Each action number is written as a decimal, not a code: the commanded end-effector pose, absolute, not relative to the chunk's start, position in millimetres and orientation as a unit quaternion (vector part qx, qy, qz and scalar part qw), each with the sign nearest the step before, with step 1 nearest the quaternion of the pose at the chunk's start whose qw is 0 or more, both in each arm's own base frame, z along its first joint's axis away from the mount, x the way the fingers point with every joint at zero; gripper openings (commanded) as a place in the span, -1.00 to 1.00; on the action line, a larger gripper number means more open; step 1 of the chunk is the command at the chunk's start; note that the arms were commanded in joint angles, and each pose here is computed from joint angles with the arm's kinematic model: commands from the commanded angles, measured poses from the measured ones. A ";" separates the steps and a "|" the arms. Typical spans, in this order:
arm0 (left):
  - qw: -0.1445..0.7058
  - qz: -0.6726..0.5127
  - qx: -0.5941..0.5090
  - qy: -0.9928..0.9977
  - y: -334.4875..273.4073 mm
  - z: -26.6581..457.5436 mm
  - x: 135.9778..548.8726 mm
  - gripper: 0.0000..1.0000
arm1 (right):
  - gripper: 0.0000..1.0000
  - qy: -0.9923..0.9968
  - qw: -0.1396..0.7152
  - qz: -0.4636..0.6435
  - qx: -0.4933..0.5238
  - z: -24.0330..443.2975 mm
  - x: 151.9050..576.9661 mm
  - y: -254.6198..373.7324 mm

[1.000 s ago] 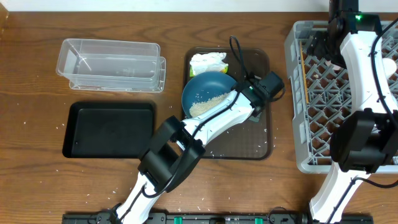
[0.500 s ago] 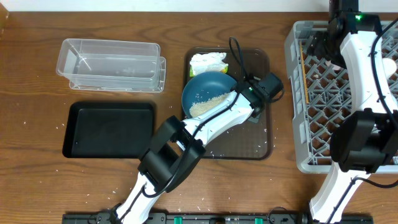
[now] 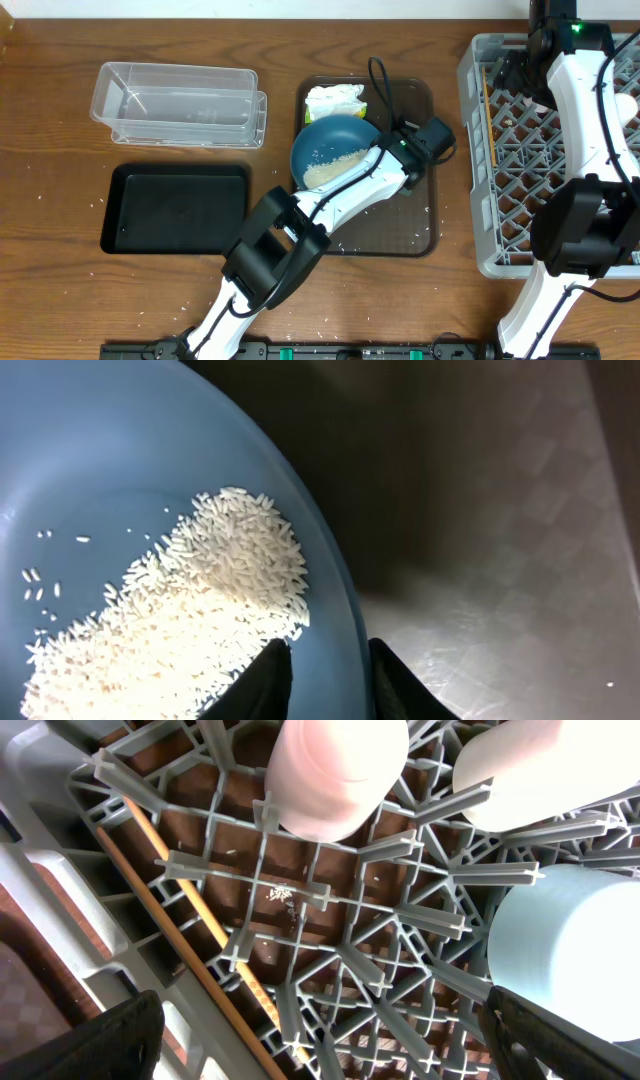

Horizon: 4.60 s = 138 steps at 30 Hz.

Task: Sort waste into correct bins and load items into the dishwasher rack
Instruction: 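Lift the blue plate with the left gripper, then carry the blue plate over the black tray, then tilt the blue plate to pour the rice onto the black tray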

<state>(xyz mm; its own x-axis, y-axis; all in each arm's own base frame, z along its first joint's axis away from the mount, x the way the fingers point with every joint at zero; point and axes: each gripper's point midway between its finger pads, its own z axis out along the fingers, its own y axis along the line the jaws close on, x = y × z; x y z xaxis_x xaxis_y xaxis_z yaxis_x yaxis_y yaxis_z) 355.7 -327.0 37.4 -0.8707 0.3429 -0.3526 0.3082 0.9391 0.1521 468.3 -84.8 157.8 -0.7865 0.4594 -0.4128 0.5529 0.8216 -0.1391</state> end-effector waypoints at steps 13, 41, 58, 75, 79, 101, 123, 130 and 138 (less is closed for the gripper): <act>0.196 0.059 0.195 0.959 -340.1 36.1 335.9 -0.63 | 0.98 0.932 0.193 -0.127 0.280 166.5 466.1 -86.2; 0.286 0.098 0.131 0.944 -302.0 131.8 346.5 -0.87 | 0.99 0.932 0.193 -0.127 0.280 166.5 466.1 -86.2; 0.287 0.058 0.020 0.956 -226.8 201.2 355.3 -0.88 | 0.98 0.932 0.193 -0.127 0.280 166.6 466.2 -86.2; 0.184 -0.068 -0.177 0.964 -95.2 217.6 376.0 -0.88 | 0.98 0.932 0.193 -0.127 0.280 166.6 466.2 -86.2; 0.162 -0.087 -0.214 0.959 -71.2 215.3 375.4 -0.87 | 0.98 0.932 0.193 -0.127 0.280 166.5 466.1 -86.2; 0.095 -0.312 -0.223 0.919 -57.8 234.0 369.6 -0.88 | 0.99 0.932 0.193 -0.127 0.280 166.6 466.2 -86.2; 0.070 -0.464 -0.264 0.843 -8.3 227.9 345.8 -0.88 | 0.98 0.932 0.193 -0.127 0.280 166.6 466.2 -86.2; 0.110 -0.558 -0.262 0.780 10.5 244.8 343.0 -0.88 | 0.99 0.932 0.193 -0.127 0.280 166.6 466.2 -86.2; 0.109 -0.605 -0.321 0.721 34.1 239.5 332.1 -0.88 | 0.98 0.932 0.193 -0.127 0.280 166.6 466.2 -86.2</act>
<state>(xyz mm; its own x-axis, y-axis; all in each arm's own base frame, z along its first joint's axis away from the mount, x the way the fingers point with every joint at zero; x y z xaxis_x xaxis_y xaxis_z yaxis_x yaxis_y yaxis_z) 333.6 32.2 225.2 -0.7759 -0.5908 0.2210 -0.3852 0.1663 -0.9077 468.2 -84.8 157.8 -0.7868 0.4591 -0.4125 0.5525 0.8217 -0.1395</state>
